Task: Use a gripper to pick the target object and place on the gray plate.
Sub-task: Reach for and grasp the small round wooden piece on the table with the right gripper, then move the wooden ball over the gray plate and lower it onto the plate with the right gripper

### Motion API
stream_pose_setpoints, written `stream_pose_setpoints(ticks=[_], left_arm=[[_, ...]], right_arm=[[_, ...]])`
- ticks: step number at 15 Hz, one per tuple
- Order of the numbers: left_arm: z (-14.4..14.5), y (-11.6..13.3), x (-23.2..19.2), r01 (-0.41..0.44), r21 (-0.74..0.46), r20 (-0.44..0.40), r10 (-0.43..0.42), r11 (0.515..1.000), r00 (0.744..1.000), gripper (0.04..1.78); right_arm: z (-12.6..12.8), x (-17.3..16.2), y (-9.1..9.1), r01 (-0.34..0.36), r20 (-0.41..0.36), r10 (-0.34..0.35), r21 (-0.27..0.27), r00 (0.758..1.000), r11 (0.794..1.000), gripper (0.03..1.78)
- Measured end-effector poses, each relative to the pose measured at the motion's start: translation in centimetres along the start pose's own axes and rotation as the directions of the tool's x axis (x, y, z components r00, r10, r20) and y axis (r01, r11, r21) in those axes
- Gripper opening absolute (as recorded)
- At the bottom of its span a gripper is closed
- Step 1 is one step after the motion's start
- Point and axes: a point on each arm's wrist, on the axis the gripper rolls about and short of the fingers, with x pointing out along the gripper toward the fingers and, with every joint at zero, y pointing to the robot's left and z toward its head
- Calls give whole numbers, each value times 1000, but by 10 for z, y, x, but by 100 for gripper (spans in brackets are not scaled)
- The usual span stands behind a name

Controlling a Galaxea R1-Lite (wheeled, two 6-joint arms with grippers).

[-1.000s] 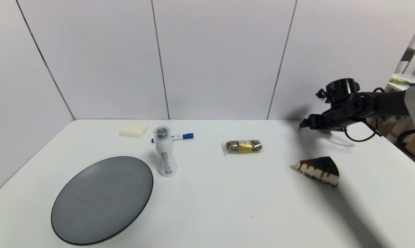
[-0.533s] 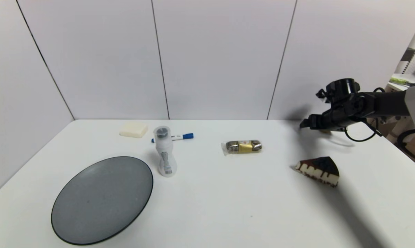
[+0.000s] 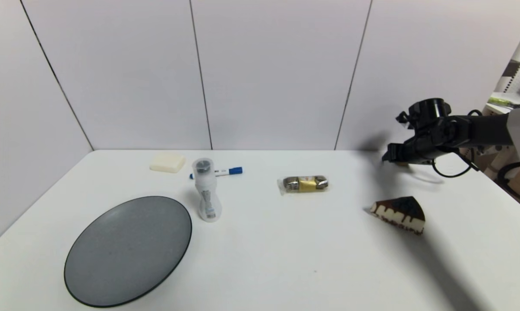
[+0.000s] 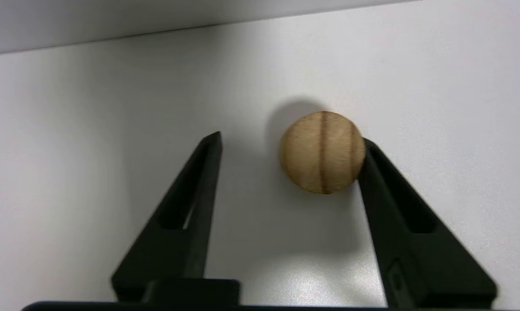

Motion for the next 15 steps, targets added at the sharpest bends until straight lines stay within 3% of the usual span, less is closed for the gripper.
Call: stream_pose_setpoints(ticks=[3, 4, 10, 15], left_arm=[[0, 0, 0, 0, 0, 0, 0, 1000, 1000, 169], [0, 0, 0, 0, 0, 0, 0, 1000, 1000, 169], [0, 0, 0, 0, 0, 0, 0, 1000, 1000, 169], [0, 0, 0, 0, 0, 0, 0, 1000, 1000, 169]], right_arm=[[0, 0, 0, 0, 3, 0, -1, 1000, 1000, 72], [1, 0, 1, -1, 4, 1, -2, 1000, 1000, 47], [2, -7, 0, -1, 6, 1, 1, 1000, 1000, 47], [6, -52, 8, -28, 37, 28, -7, 999, 1000, 47]])
